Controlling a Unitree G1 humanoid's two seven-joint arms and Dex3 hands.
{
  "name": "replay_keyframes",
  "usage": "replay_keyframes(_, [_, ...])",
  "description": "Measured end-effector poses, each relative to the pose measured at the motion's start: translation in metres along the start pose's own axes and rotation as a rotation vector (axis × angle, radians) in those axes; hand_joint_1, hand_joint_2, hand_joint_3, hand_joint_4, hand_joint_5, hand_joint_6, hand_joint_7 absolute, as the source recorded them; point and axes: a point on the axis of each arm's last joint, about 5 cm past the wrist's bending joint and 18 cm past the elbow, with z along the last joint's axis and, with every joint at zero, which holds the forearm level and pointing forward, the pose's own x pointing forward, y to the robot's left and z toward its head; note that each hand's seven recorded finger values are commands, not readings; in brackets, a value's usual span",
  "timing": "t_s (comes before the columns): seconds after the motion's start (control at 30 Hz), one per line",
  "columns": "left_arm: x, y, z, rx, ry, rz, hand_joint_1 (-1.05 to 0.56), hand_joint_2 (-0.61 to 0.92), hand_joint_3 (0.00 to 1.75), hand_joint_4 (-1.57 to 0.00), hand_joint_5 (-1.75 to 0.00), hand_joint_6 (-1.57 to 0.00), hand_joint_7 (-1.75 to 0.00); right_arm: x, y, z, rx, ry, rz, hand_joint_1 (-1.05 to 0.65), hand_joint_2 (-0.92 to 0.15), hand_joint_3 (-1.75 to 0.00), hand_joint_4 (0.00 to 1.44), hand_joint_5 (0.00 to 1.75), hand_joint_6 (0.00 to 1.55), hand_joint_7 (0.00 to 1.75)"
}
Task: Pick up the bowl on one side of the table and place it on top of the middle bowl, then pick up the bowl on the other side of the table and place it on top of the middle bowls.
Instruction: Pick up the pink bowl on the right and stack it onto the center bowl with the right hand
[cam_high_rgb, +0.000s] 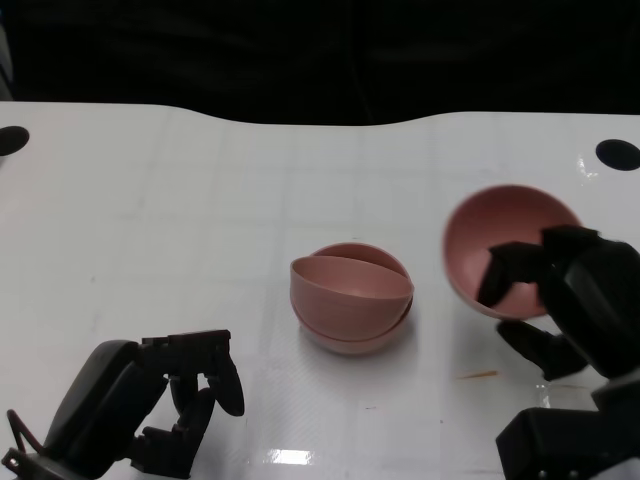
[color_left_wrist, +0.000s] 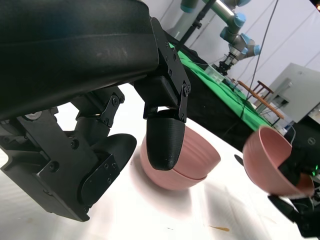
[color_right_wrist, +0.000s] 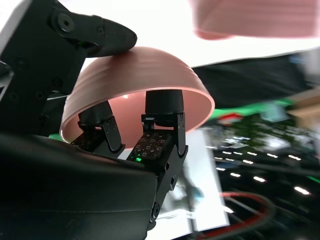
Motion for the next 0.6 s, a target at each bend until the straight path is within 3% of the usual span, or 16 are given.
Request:
replay_keyframes(0.13, [0.001, 0.000, 0.000, 0.000, -0.003, 0.000, 0.02, 0.22, 1.57, -0.90, -1.70, -0.85, -1.45, 0.015, -0.001, 0.007, 0.031, -0.058, -0.025, -0.02, -0.01, -1.54, 1.05, 1.75, 1.00, 1.32])
replay_keyframes(0.37, [0.001, 0.000, 0.000, 0.000, 0.000, -0.001, 0.01, 0.23, 1.56, -0.90, -1.69, -0.85, -1.45, 0.016, 0.001, 0.008, 0.053, -0.058, -0.006, -0.03, 0.00, -1.56, 1.05, 1.75, 1.01, 1.30])
replay_keyframes(0.47, [0.001, 0.000, 0.000, 0.000, 0.001, -0.006, 0.01, 0.22, 1.57, -0.90, -1.69, -0.85, -1.44, 0.017, 0.003, 0.009, 0.094, -0.059, 0.001, 0.00, -0.02, -1.59, 1.05, 1.75, 1.00, 1.33])
replay_keyframes(0.6, [0.001, -0.001, 0.000, -0.001, -0.001, -0.013, 0.02, 0.23, 1.56, -0.90, -1.70, -0.85, -1.44, 0.029, 0.006, 0.015, 0.185, -0.067, -0.017, 0.00, -0.09, -1.55, 1.06, 1.75, 0.92, 1.49])
